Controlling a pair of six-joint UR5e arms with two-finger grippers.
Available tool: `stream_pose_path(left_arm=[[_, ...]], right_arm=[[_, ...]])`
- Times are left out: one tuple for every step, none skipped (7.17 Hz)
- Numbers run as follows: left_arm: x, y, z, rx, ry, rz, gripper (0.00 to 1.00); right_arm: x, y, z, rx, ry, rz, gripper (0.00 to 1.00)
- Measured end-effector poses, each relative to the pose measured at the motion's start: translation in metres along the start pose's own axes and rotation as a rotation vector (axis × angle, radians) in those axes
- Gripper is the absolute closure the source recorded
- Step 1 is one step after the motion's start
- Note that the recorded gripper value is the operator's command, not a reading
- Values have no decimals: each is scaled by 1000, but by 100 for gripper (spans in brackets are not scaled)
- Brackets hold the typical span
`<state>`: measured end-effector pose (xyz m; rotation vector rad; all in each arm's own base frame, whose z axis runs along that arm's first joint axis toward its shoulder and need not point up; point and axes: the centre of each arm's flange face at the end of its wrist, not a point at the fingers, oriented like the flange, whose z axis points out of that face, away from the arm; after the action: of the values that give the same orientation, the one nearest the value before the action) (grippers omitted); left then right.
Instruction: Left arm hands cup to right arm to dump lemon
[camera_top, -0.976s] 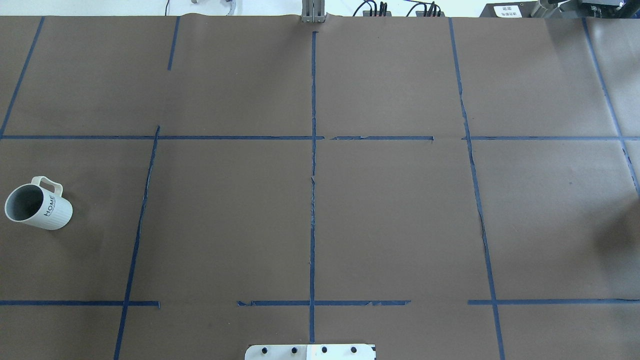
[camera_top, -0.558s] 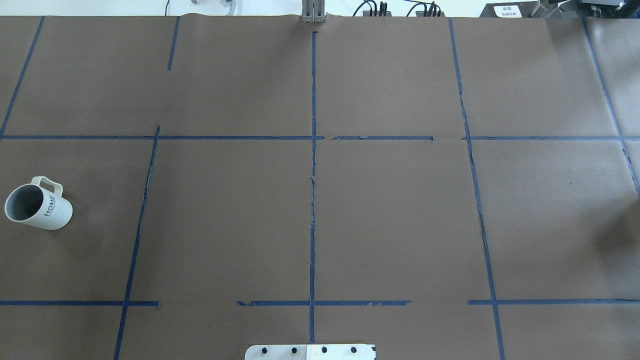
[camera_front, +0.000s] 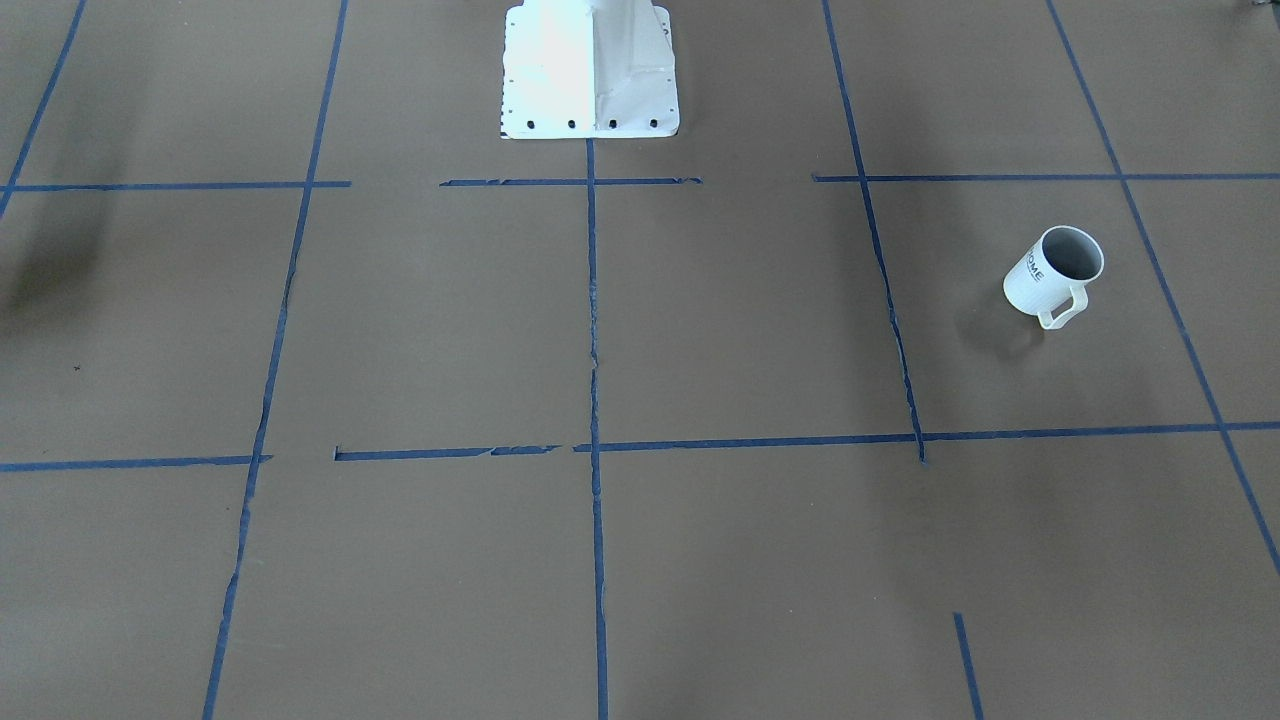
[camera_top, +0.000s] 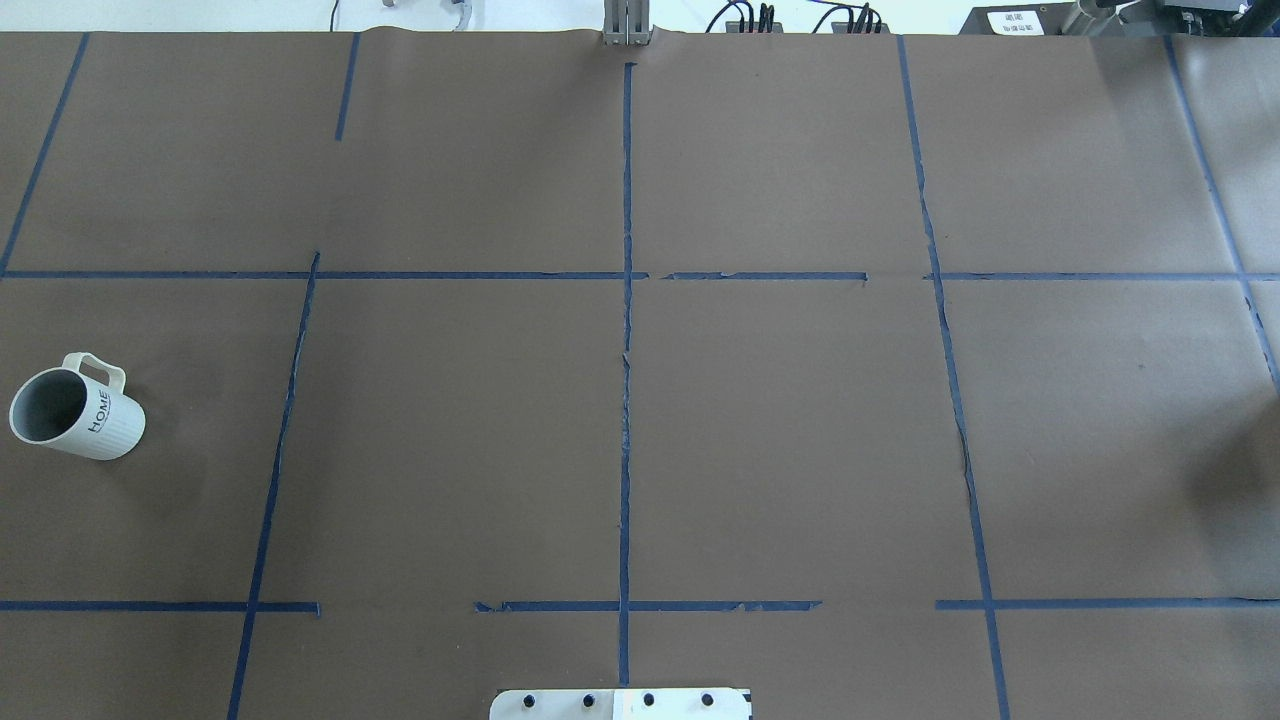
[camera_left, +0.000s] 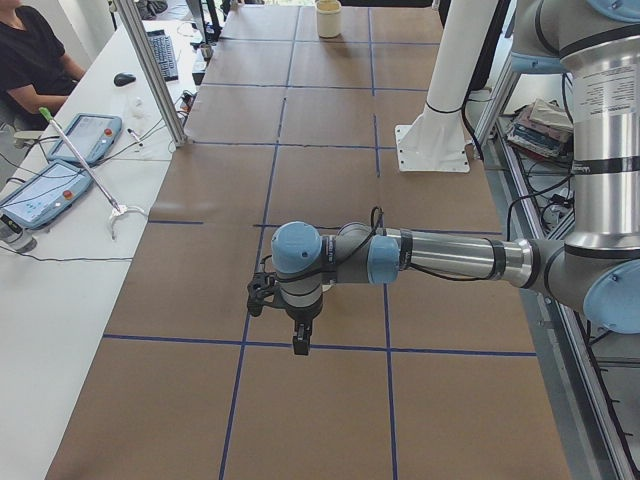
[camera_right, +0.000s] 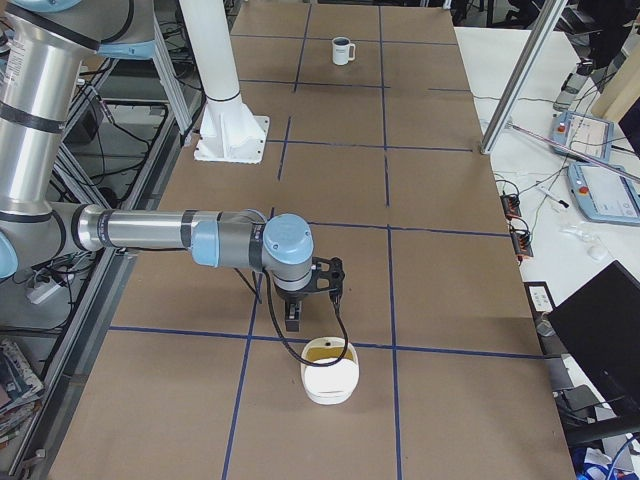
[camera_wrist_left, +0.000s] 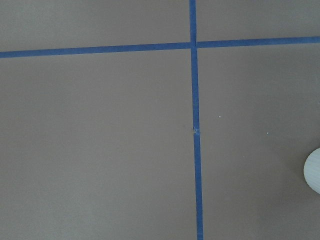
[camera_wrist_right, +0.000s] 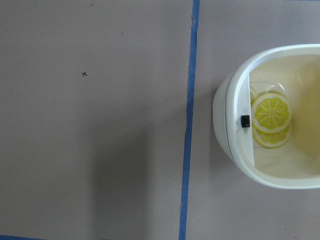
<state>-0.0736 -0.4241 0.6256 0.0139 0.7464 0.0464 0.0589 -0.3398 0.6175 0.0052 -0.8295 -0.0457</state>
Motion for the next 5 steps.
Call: stream_pose_path(left_arm=[[2,0,-2,5,-1,5,0],[3,2,-3,6,0,3,0],[2,6,-2,4,1,-3,0],[0,10,1,1,2,-9,0],[-2,11,4,-3,4,-14,0]], right_arm=[[0,0,0,-1,1,0,0],[0,-1,1,-2,5,0,0],[0,-1,1,-4,12,0,0],[0,-1,2,-6,19,-1,0],[0,-1,2,-5,22,-2,0]])
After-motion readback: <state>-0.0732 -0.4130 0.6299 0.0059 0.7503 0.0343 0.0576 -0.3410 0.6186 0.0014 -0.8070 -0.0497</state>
